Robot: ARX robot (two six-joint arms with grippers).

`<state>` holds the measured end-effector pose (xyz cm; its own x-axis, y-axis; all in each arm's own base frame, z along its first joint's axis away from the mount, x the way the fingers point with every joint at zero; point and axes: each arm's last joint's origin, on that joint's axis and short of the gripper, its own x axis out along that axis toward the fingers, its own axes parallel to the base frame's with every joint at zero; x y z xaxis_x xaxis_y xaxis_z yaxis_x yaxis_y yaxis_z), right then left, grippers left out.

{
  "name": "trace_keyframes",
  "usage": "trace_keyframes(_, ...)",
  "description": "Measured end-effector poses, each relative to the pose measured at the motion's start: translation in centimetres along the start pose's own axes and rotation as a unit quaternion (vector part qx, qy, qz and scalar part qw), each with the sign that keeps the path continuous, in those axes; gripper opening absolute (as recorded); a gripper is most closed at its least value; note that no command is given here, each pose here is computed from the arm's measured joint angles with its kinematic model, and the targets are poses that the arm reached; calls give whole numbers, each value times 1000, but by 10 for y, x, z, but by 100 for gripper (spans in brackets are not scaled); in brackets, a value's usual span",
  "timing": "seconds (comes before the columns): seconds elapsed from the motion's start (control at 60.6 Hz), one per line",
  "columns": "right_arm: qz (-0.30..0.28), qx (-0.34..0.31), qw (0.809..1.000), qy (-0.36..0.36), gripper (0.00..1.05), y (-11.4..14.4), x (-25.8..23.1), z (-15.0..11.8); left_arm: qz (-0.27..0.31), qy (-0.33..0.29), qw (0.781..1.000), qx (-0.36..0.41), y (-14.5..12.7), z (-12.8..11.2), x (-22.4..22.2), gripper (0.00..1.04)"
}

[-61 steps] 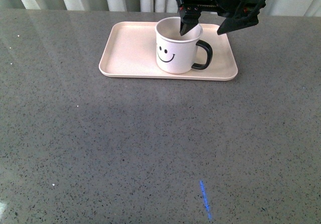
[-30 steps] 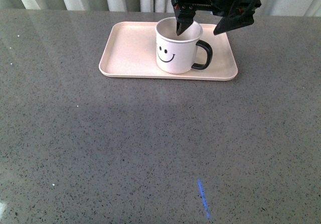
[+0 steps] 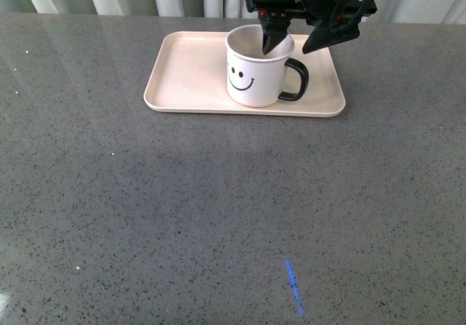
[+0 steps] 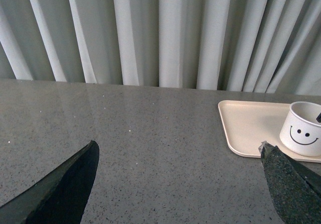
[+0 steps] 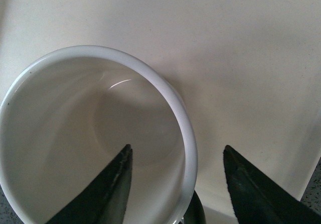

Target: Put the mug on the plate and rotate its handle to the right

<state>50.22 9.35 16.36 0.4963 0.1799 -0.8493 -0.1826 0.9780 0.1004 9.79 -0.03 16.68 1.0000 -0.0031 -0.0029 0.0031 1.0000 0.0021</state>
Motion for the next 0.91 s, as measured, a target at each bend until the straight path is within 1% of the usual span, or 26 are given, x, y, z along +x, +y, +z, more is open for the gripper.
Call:
trace_keyframes(0.099, -1, 1, 1000, 0, 40, 1, 1, 1, 0, 0, 1000, 0, 0, 0, 0, 96)
trace_keyframes(0.116, -2, 2, 1000, 1, 36, 1, 1, 1, 0, 0, 1000, 0, 0, 0, 0, 96)
trace_keyframes(0.198, -3, 3, 1000, 2, 26, 2, 2, 1, 0, 0, 1000, 0, 0, 0, 0, 96)
trace_keyframes(0.264, -4, 5, 1000, 2, 15, 2, 2, 2, 0, 0, 1000, 0, 0, 0, 0, 96)
trace_keyframes(0.38, -2, 8, 1000, 3, 1, 2, 2, 3, 0, 0, 1000, 0, 0, 0, 0, 96)
trace_keyframes(0.479, 6, 18, 1000, 2, 2, 4, -2, 7, 0, 0, 1000, 0, 0, 0, 0, 96)
trace_keyframes(0.627, 20, 20, 1000, -12, 2, 2, -16, 20, 0, 0, 1000, 0, 0, 0, 0, 96)
trace_keyframes(0.743, 20, 3, 1000, -12, 2, -3, -23, 24, 0, 0, 1000, 0, 0, 0, 0, 96)
trace_keyframes(0.908, 24, -42, 999, -2, 2, -15, -26, 23, 0, 0, 1000, 0, 0, 0, 0, 96)
